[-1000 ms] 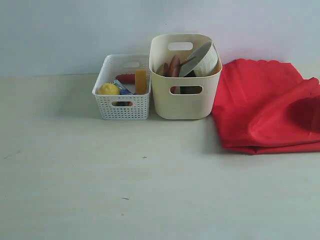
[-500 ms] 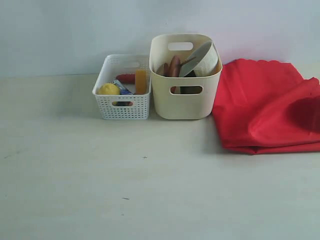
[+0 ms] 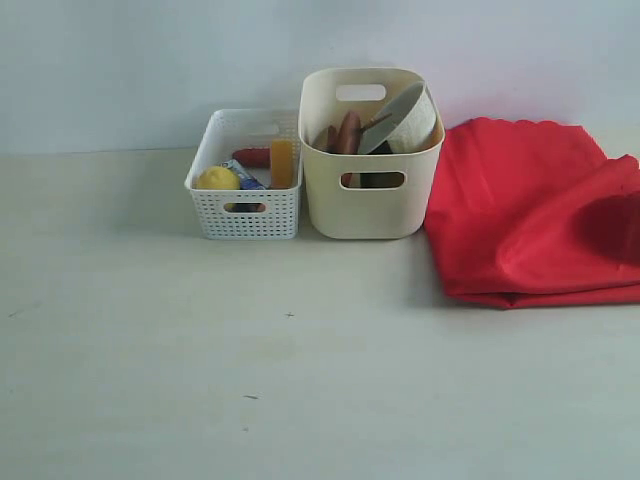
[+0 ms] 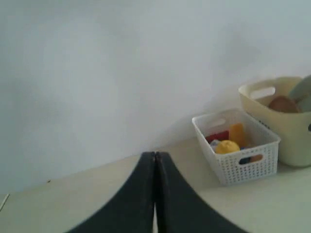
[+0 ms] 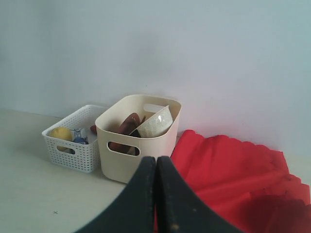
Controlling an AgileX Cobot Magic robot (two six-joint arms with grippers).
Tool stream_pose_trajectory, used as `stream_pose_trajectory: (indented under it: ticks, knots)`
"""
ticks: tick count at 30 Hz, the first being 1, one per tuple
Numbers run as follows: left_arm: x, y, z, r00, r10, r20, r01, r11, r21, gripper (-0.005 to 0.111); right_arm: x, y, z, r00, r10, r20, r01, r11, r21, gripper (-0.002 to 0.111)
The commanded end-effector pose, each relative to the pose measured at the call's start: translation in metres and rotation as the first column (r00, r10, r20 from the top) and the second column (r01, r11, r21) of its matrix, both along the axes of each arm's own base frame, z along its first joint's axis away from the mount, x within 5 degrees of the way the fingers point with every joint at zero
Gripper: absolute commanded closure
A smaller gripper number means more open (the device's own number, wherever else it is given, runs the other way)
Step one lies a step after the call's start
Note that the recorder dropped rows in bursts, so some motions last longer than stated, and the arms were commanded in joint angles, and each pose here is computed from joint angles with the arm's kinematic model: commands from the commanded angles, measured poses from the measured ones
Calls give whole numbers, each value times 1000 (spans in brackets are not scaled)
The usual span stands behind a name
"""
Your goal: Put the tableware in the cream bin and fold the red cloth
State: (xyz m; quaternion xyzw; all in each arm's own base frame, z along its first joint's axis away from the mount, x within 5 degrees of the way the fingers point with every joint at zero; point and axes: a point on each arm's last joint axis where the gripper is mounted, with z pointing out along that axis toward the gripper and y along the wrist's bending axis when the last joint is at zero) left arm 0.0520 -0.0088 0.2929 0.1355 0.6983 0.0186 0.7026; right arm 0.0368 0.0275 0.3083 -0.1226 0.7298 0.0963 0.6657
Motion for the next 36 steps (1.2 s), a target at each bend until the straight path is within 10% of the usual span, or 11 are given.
stream_pose_trajectory:
  ticks: [1,10,36]
  knots:
    - [3,0,-34,998,5,-64,-1,998,64,107,0,0,-1,1000,2,4,-2,1000,7,108]
    - [4,4,-95,990,63,-123,-95,955,-281,107,0,0,-1,1000,2,4,-2,1000,7,108]
    - [2,10,-110,948,165,-274,-227,950,-215,107,0,0,-1,1000,2,4,-2,1000,7,108]
